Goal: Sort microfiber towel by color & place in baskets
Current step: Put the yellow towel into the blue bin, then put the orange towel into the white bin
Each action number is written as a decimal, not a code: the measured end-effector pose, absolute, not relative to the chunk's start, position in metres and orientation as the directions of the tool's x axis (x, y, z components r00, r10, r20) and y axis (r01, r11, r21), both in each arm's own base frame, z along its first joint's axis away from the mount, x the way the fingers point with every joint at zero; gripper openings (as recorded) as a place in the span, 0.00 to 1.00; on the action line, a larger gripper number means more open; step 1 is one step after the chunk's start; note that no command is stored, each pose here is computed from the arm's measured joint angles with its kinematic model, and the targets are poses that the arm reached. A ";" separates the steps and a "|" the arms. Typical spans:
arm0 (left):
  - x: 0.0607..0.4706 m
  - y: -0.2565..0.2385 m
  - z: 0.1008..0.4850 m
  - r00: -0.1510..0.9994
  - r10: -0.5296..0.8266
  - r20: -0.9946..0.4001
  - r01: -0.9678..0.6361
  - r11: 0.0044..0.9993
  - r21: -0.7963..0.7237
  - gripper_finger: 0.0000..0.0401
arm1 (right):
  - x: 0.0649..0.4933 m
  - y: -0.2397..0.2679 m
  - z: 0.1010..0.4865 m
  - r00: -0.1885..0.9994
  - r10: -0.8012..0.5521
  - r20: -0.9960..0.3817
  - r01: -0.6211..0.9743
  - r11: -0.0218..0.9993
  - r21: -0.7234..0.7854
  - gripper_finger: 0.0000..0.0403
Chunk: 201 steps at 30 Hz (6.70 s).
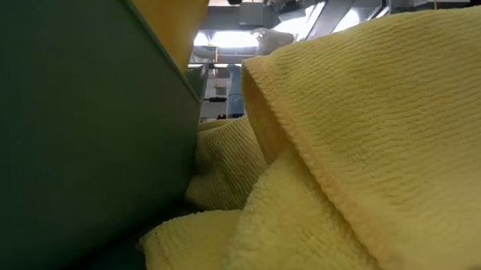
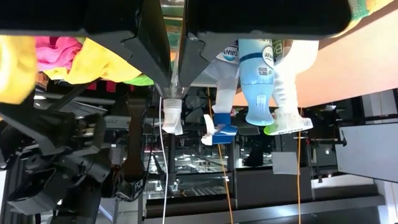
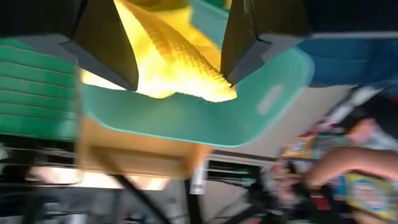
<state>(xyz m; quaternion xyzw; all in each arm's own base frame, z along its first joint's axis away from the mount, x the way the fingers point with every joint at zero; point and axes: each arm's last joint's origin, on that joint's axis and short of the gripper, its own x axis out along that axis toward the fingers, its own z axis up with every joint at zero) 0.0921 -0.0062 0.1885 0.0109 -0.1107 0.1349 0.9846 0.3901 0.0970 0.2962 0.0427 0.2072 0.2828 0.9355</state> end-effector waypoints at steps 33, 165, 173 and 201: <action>0.092 -0.007 0.189 0.944 0.244 0.224 -0.237 0.970 -0.055 0.07 | 0.335 0.094 0.337 0.391 0.240 -0.889 -0.266 0.954 0.140 0.56; 0.093 -0.007 0.186 0.950 0.243 0.198 -0.239 0.970 -0.042 0.07 | 0.229 -0.115 0.357 0.271 -0.542 -0.795 0.399 0.815 -0.419 0.01; 0.093 -0.007 0.186 0.950 0.243 0.199 -0.239 0.970 -0.043 0.07 | 0.240 -0.115 0.304 0.330 -0.436 -0.837 0.355 0.879 -0.317 0.01; 0.093 -0.007 0.186 0.949 0.243 0.199 -0.240 0.970 -0.043 0.07 | 0.232 -0.110 0.204 0.368 -0.399 -0.840 0.348 0.897 -0.273 0.01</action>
